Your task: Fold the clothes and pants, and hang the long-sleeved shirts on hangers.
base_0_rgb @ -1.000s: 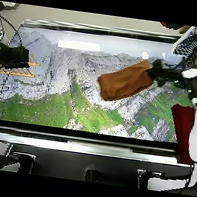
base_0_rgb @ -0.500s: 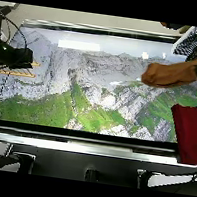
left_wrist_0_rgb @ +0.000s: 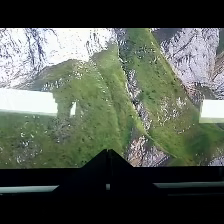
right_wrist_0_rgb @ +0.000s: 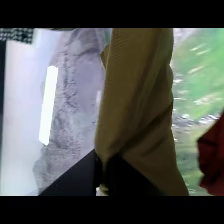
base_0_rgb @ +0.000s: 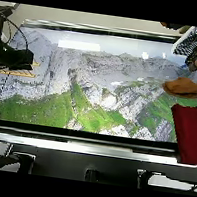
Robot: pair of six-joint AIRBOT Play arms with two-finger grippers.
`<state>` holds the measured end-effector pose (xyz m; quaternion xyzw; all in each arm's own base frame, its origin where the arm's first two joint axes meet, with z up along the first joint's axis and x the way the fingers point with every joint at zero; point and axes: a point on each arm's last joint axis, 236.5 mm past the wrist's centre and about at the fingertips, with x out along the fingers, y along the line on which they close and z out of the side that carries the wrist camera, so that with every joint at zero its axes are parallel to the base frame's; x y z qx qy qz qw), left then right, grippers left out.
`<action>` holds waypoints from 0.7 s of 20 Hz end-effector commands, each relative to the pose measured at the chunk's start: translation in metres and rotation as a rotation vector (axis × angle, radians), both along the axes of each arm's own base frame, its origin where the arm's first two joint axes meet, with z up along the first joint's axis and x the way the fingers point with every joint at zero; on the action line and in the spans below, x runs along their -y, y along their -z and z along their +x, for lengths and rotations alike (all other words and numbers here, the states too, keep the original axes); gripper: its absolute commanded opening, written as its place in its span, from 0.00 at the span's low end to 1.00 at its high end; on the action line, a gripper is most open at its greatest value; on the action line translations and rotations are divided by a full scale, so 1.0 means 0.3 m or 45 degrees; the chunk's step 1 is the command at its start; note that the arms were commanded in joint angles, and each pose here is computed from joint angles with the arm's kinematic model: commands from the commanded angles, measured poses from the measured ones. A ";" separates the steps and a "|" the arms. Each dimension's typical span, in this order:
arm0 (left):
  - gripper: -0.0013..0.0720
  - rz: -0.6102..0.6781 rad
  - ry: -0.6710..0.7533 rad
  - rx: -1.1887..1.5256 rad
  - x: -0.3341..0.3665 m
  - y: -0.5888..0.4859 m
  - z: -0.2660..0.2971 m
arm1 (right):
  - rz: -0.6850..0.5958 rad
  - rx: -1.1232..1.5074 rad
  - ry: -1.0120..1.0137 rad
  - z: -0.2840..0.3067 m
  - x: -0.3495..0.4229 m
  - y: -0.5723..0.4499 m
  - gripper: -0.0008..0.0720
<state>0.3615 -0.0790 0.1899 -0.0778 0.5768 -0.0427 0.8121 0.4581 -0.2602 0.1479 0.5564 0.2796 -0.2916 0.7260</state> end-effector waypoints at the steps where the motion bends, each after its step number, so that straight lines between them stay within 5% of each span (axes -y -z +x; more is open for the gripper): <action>1: 0.04 0.005 0.002 -0.025 -0.003 0.005 -0.016 | -0.053 -0.165 0.121 -0.158 0.028 -0.031 0.05; 14: 0.04 0.004 0.003 -0.025 -0.002 0.005 -0.016 | -0.133 -0.710 0.067 -0.523 -0.006 0.010 0.05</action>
